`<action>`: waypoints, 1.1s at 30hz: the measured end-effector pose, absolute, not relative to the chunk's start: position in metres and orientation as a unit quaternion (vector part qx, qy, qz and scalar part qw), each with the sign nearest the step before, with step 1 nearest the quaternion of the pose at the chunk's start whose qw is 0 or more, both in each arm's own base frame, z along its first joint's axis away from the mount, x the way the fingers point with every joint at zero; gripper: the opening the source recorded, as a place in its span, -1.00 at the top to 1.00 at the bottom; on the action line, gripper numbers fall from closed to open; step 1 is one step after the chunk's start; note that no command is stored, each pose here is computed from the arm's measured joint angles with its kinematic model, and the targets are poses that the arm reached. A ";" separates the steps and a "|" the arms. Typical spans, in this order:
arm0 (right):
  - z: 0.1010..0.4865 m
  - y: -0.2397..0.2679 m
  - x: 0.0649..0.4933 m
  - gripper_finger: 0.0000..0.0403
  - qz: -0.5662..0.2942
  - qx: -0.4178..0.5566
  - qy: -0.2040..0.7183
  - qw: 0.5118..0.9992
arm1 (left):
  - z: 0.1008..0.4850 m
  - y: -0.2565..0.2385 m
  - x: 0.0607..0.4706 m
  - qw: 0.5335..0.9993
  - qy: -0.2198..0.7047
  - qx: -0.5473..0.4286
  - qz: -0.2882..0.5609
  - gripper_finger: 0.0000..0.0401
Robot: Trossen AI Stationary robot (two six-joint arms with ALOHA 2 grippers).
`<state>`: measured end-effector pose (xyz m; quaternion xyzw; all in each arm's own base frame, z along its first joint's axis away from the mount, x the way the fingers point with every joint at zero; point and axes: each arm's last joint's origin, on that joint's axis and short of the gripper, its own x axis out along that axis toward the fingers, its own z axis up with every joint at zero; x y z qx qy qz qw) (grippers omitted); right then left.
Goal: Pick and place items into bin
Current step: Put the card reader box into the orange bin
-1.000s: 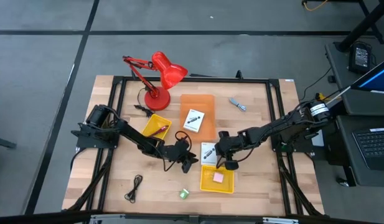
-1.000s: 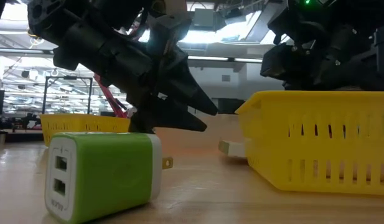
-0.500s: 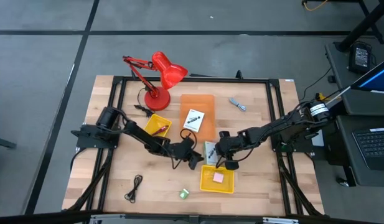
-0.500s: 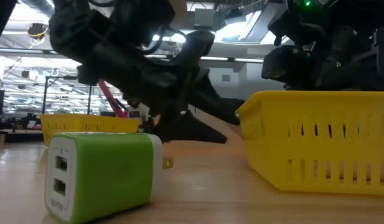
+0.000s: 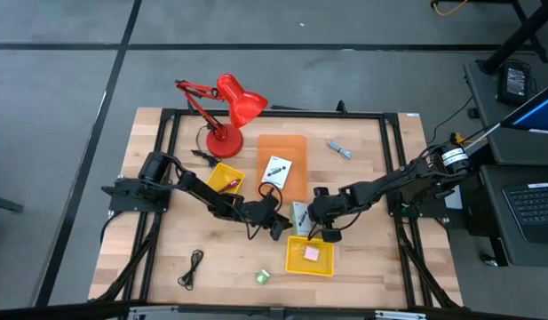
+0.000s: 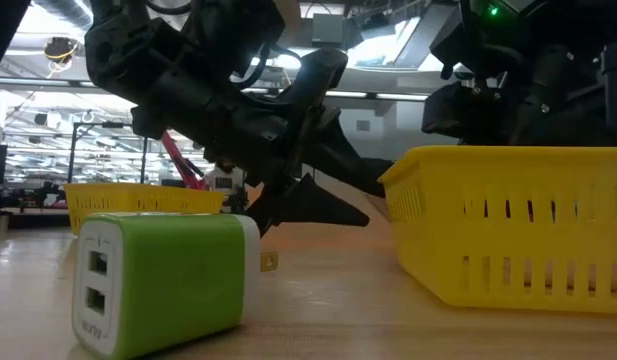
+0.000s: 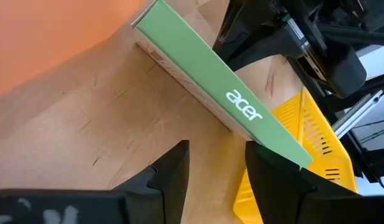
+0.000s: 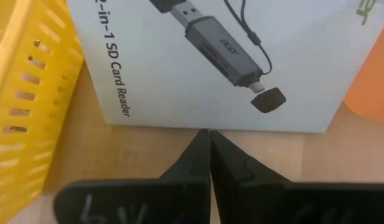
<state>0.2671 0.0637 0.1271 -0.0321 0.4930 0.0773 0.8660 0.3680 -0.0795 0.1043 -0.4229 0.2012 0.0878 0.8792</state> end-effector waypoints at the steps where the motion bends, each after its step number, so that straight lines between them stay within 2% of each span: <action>1: 0.127 0.064 0.267 1.00 0.077 -0.032 0.493 0.866 | 0.104 -0.079 0.368 0.879 0.201 -0.423 0.088 0.24; 9: 0.128 0.064 0.267 1.00 0.078 -0.032 0.491 0.867 | 0.106 -0.080 0.369 0.884 0.195 -0.418 0.080 0.24; 16: 0.128 0.064 0.268 1.00 0.078 -0.031 0.490 0.868 | 0.112 -0.082 0.371 0.893 0.179 -0.412 0.040 0.24; 33: 0.129 0.064 0.269 1.00 0.078 -0.030 0.485 0.871 | 0.113 -0.078 0.372 0.887 0.166 -0.426 0.065 0.24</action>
